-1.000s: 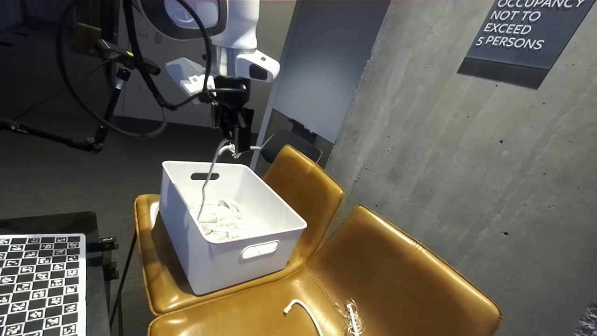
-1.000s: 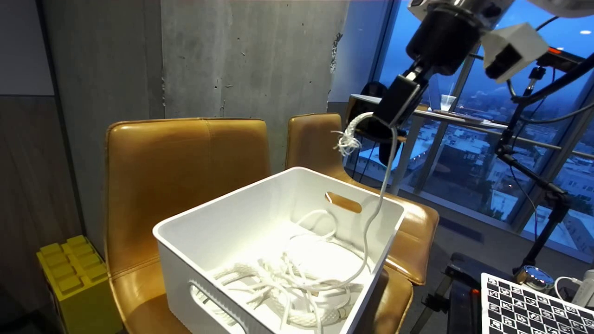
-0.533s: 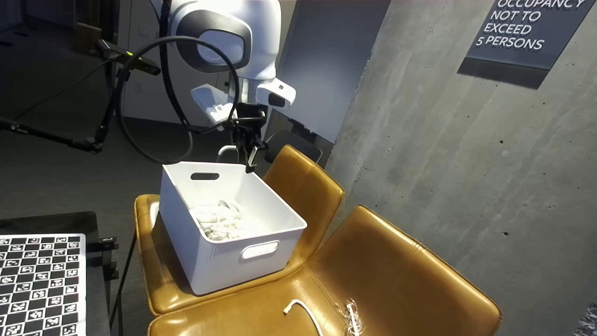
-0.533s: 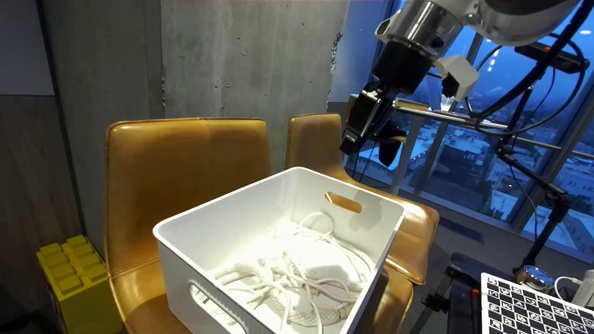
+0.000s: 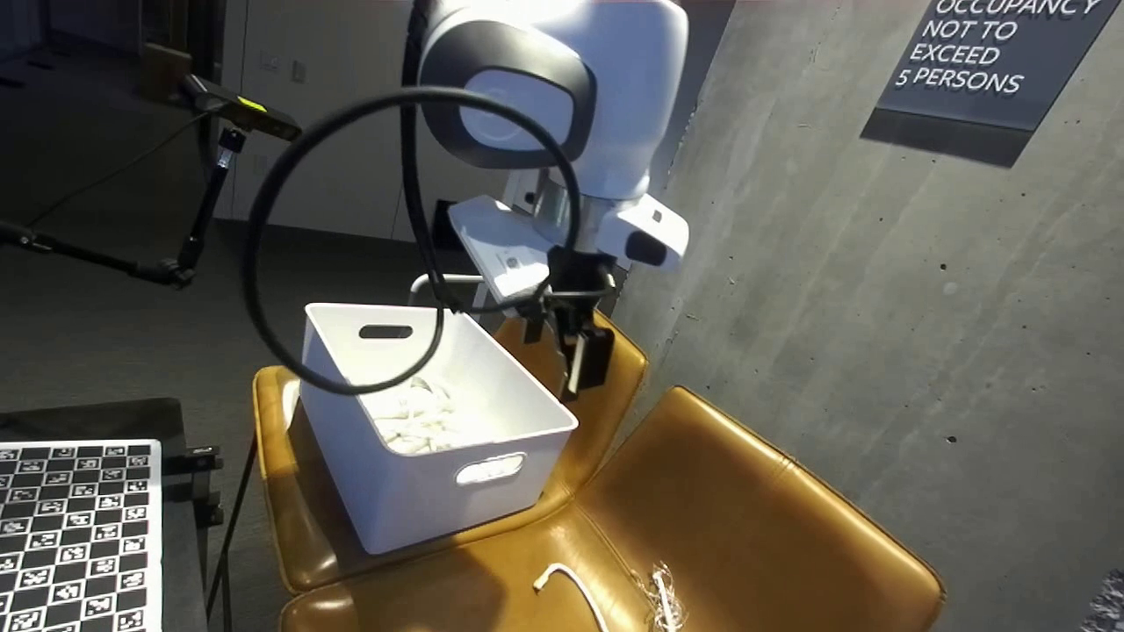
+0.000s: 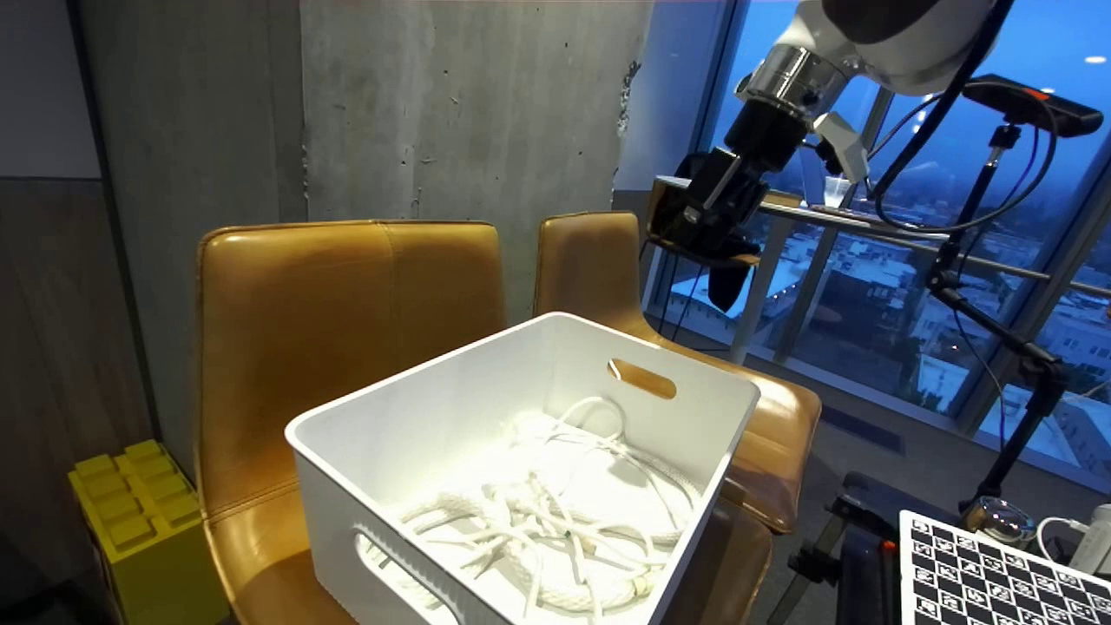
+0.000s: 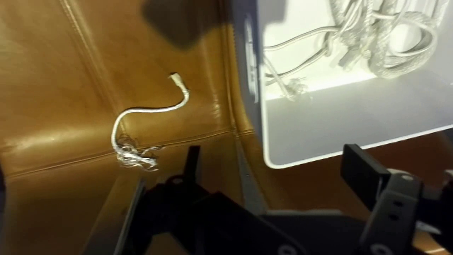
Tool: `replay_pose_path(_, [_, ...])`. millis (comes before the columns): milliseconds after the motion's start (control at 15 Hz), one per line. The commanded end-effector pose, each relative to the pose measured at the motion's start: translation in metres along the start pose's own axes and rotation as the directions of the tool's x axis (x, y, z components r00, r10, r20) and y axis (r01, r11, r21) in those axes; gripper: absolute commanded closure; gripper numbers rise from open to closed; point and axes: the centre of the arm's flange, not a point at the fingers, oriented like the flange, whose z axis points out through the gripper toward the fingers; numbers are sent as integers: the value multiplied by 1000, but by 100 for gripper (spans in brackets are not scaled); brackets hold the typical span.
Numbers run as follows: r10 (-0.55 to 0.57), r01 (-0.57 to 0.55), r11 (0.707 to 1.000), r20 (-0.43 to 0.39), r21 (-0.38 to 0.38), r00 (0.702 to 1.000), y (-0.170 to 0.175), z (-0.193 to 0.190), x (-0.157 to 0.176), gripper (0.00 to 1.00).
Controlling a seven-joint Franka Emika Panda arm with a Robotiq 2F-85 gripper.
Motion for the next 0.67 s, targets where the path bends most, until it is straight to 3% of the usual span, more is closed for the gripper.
replay_pose_path(0, [82, -82, 997, 27, 11, 996, 76, 27, 41, 0])
replay_pose_path(267, [172, -172, 985, 42, -24, 984, 145, 74, 65, 0])
replay_pose_path(600, [246, -240, 966, 49, -91, 968, 203, 151, 94, 0])
